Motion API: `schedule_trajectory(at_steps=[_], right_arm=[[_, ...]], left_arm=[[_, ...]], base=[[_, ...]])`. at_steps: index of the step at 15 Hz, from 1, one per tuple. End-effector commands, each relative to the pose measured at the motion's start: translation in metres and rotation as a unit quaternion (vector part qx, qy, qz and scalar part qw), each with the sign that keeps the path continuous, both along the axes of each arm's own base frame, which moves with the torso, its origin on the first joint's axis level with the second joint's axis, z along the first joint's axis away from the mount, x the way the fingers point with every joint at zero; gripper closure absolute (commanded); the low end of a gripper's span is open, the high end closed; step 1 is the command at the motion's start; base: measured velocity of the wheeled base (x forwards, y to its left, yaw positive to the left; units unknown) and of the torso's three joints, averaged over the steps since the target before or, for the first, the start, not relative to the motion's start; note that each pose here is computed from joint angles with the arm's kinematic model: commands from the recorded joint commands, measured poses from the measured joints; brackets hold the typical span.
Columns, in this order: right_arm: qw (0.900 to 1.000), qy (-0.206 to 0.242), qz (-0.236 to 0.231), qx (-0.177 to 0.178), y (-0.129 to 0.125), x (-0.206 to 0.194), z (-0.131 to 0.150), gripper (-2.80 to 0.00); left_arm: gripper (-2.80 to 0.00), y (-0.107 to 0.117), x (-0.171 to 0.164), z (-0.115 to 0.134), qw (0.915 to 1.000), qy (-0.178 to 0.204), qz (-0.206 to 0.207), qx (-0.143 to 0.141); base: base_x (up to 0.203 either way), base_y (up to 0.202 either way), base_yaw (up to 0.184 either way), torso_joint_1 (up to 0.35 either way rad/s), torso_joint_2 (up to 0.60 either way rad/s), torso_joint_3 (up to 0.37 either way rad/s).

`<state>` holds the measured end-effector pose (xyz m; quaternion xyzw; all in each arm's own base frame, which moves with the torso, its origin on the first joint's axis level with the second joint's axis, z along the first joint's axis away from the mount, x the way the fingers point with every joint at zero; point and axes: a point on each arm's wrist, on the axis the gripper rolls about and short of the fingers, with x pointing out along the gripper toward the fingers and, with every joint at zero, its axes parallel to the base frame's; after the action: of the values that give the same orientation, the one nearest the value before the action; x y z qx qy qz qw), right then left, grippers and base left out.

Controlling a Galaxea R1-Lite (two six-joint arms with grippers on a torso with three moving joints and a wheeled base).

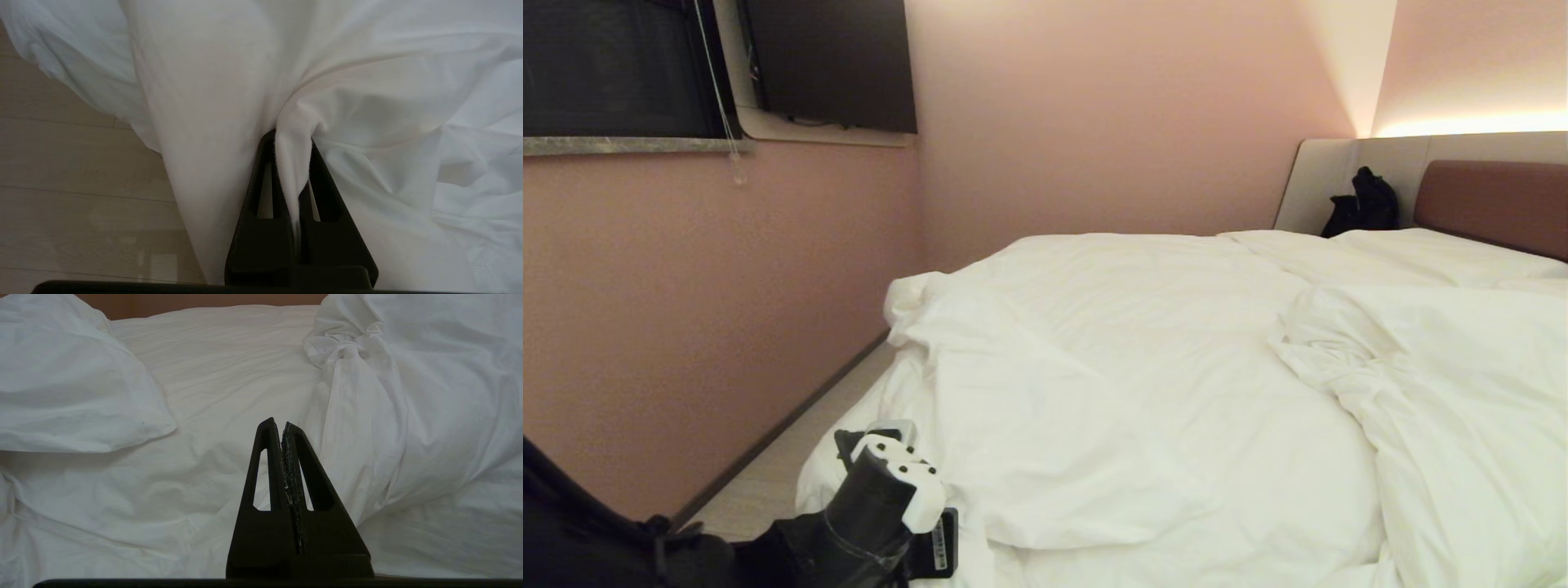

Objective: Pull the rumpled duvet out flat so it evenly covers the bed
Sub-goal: Flatten the corners of the folded blanket

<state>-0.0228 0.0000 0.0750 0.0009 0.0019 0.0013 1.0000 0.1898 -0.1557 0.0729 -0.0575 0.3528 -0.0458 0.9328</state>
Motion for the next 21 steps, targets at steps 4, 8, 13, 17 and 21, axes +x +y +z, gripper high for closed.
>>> schedule_trajectory(at_steps=[4, 8, 13, 17, 21], right_arm=[[1.0, 0.0, -0.001, 0.001, 0.0, 0.0, 0.0, 0.0], [1.0, 0.0, 0.0, 0.0, 0.0, 0.0, 0.0, 0.0], [1.0, 0.0, 0.0, 0.001, 0.0, 0.0, 0.0, 0.0], [1.0, 0.0, 0.0, 0.001, 0.0, 0.0, 0.0, 0.0], [1.0, 0.0, -0.001, 0.001, 0.0, 0.0, 0.0, 0.0]], left_arm=[[-2.8, 0.008, -0.009, -0.008, 0.9998, 0.01, 0.016, -0.012], [-2.8, 0.017, -0.021, -0.011, 0.9993, 0.019, 0.027, -0.015], [0.0, 0.017, -0.033, 0.024, 0.9978, -0.051, 0.013, -0.04], [0.0, 0.01, -0.046, 0.09, 0.9812, -0.171, -0.059, -0.068], [0.0, -0.028, -0.032, 0.113, 0.9688, -0.206, -0.131, -0.043]], base=[[0.0, 0.0, 0.0, 0.0, 0.0, 0.0], [0.0, 0.0, 0.0, 0.0, 0.0, 0.0], [0.0, 0.0, 0.0, 0.0, 0.0, 0.0], [0.0, 0.0, 0.0, 0.0, 0.0, 0.0], [0.0, 0.0, 0.0, 0.0, 0.0, 0.0]])
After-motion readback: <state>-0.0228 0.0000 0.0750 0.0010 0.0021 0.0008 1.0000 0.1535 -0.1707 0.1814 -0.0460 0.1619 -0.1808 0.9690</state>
